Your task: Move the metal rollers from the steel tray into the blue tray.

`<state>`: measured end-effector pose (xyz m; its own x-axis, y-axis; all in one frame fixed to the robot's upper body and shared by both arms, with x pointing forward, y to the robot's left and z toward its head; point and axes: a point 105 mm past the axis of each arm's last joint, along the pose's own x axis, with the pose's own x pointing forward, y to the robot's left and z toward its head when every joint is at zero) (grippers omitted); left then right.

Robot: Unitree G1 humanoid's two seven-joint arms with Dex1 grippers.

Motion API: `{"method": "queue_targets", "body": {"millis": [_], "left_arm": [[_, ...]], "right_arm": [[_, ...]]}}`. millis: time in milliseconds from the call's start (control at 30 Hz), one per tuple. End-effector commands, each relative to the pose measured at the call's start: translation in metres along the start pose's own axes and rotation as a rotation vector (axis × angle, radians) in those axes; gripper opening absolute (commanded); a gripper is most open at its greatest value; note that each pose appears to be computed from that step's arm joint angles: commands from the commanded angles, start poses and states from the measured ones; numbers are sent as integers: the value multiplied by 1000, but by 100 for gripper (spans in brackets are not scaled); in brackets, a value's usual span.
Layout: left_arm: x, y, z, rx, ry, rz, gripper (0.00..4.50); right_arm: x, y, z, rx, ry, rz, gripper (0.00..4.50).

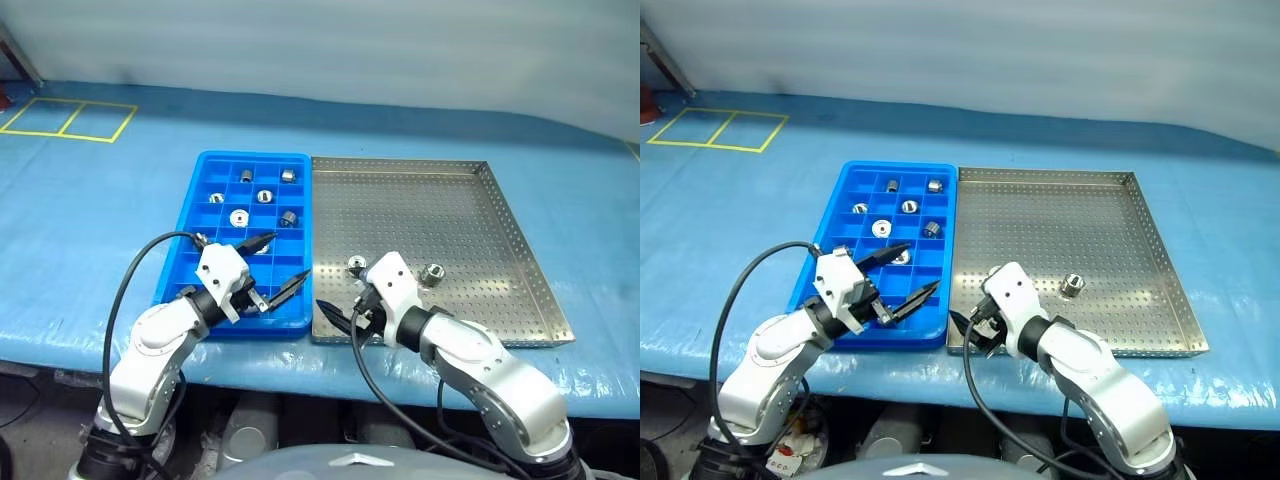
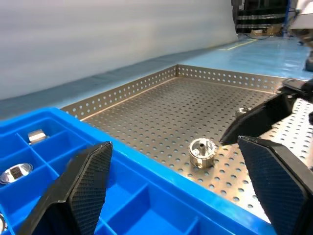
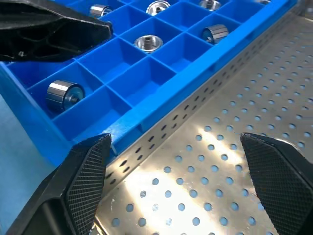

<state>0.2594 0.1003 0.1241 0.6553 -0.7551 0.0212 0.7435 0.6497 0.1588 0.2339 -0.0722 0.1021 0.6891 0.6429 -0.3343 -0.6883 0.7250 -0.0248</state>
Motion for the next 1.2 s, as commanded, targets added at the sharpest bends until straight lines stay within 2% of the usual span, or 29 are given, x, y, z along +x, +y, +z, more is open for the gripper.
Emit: {"method": "queue_targets", "body": {"millis": [33,300,600,667,800,933,1200], "left_arm": [[6,5,10,24,-30,9,450],[18,11,22,51,-37,-5,450],[28,-2,13,-4,48,-74,450],[32,-6,11,-72,75,-119,450],[42,-4,9,-29,122,-163,450],[47,-4,18,-23,81,-196,450],[45,-11,16,-30,74,-201,450]], "right_arm": [[-13,-9,13,-22,-55,-62,447],[-32,-25,11,-8,-51,-173,447],[-30,-44,17,35,-93,-295,447],[-27,-44,17,35,-94,-300,447],[-24,-42,19,58,-110,-293,447],[-5,-46,11,65,-71,-285,447],[44,-62,8,170,-85,-330,447]]}}
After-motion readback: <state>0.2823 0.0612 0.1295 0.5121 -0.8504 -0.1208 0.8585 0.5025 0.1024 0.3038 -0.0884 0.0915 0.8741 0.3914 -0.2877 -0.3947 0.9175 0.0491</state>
